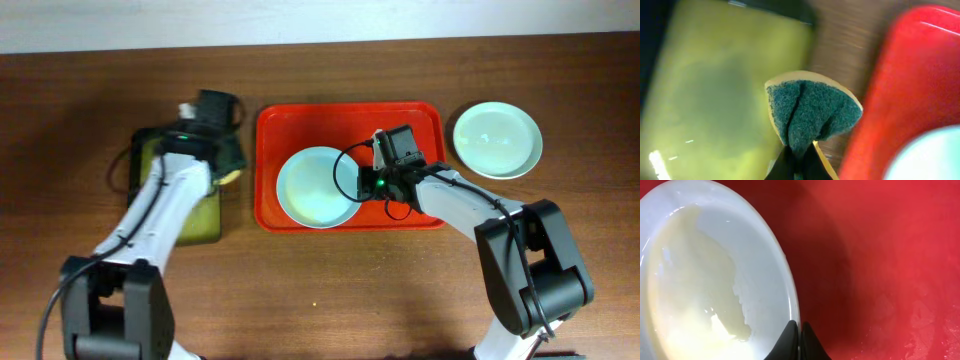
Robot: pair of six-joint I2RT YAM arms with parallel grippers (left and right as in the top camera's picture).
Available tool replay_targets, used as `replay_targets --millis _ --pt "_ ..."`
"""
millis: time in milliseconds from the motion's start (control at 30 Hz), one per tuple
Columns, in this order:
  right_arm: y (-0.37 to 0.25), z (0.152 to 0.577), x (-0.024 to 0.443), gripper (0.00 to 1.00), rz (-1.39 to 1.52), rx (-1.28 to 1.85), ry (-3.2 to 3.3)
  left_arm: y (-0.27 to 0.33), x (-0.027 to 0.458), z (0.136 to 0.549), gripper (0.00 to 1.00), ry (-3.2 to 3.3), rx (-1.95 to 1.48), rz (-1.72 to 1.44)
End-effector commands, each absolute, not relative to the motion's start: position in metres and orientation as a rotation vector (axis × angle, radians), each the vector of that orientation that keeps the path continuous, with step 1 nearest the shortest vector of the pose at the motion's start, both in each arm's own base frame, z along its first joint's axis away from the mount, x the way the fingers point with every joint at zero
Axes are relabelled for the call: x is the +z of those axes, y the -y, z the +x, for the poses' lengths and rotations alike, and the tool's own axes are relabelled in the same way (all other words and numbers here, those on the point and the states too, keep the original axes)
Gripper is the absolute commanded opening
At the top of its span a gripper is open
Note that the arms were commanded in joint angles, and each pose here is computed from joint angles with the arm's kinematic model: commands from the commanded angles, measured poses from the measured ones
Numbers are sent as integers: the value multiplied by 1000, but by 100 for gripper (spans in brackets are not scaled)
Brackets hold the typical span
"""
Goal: Clean dirty plates on tray and stack at the side
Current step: 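Return the sponge to the water tray and lift the blue plate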
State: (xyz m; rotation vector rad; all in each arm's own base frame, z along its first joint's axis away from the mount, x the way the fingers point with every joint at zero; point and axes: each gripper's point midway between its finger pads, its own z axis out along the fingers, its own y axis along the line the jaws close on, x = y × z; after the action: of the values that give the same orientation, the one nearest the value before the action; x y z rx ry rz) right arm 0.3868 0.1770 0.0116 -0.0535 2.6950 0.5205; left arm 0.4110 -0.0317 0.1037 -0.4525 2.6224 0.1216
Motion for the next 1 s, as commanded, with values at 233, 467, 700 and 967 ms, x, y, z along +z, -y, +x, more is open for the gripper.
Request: replay_targets --millis 233,467,700,967 --pt "-169 390 11 4 -57 467 -2688 -35 66 407 0 -2674 155 -713" --pt "-169 390 11 4 -57 466 -2689 -70 38 405 0 -2687 233 -822" --pt "-167 390 10 4 -52 451 -2690 -58 36 407 2 -2712 86 -829" --pt "-167 390 10 4 -52 450 -2694 -61 42 412 50 -2694 91 -830"
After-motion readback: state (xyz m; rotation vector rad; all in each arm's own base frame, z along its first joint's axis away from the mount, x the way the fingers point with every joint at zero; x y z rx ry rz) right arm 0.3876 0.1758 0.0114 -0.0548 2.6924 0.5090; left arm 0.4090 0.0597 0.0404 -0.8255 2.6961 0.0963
